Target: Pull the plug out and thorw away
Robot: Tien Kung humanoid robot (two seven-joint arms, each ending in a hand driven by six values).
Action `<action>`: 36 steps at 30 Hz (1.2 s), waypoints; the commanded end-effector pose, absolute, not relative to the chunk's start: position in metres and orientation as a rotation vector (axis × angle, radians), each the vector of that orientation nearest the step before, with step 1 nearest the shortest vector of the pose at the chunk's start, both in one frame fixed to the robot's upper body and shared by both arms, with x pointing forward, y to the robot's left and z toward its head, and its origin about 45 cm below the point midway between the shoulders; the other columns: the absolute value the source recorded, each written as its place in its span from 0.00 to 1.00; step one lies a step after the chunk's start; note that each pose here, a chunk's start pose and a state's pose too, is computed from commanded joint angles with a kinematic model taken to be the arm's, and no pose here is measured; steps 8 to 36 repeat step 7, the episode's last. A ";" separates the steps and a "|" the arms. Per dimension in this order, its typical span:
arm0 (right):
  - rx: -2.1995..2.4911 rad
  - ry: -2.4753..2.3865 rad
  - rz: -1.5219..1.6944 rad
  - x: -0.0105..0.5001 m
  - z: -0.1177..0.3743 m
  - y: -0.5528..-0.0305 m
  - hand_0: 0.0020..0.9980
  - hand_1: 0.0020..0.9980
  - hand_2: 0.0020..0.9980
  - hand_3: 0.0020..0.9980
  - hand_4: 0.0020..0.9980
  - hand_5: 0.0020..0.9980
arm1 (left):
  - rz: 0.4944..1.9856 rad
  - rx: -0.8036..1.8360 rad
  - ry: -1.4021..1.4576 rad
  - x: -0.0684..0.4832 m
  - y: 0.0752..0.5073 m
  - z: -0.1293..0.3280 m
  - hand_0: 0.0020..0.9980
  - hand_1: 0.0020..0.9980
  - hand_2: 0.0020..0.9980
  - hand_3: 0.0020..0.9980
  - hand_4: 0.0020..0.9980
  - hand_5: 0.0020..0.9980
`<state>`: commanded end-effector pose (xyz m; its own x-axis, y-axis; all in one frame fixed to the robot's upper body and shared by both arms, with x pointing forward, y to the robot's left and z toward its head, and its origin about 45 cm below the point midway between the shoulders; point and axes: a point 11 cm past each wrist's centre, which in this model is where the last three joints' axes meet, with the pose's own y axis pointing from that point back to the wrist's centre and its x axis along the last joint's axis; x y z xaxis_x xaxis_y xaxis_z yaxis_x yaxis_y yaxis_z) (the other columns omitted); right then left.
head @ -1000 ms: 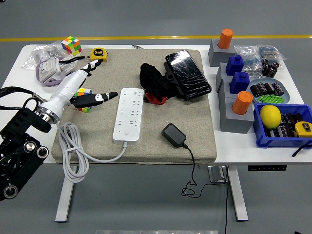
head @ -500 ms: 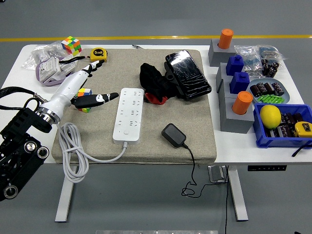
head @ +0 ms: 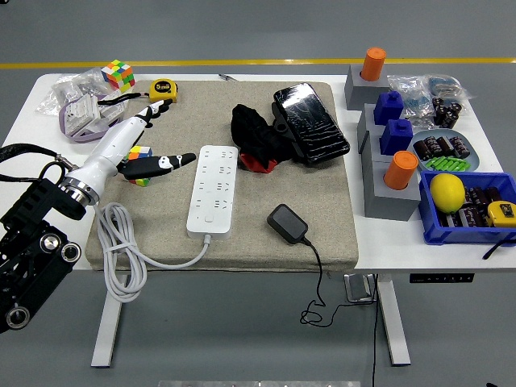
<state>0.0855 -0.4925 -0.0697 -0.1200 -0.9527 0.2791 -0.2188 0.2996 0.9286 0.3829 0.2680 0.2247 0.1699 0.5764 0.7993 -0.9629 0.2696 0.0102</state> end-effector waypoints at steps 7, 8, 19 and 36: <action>1.105 -1.571 -0.923 0.086 -0.069 -0.493 0.63 0.67 0.69 0.63 0.99 0.56 | 1.194 0.604 -0.785 0.383 0.268 0.226 0.80 0.93 0.96 1.00 1.00 0.72; 1.105 -1.571 -0.923 0.086 -0.069 -0.493 0.63 0.67 0.69 0.63 0.99 0.56 | 1.194 0.604 -0.785 0.383 0.268 0.226 0.80 0.93 0.96 1.00 1.00 0.72; 1.105 -1.571 -0.923 0.086 -0.069 -0.493 0.63 0.67 0.69 0.63 0.99 0.56 | 1.194 0.604 -0.785 0.383 0.268 0.226 0.80 0.93 0.96 1.00 1.00 0.72; 1.105 -1.571 -0.923 0.086 -0.069 -0.493 0.63 0.67 0.69 0.63 0.99 0.56 | 1.194 0.604 -0.785 0.383 0.268 0.226 0.80 0.93 0.96 1.00 1.00 0.72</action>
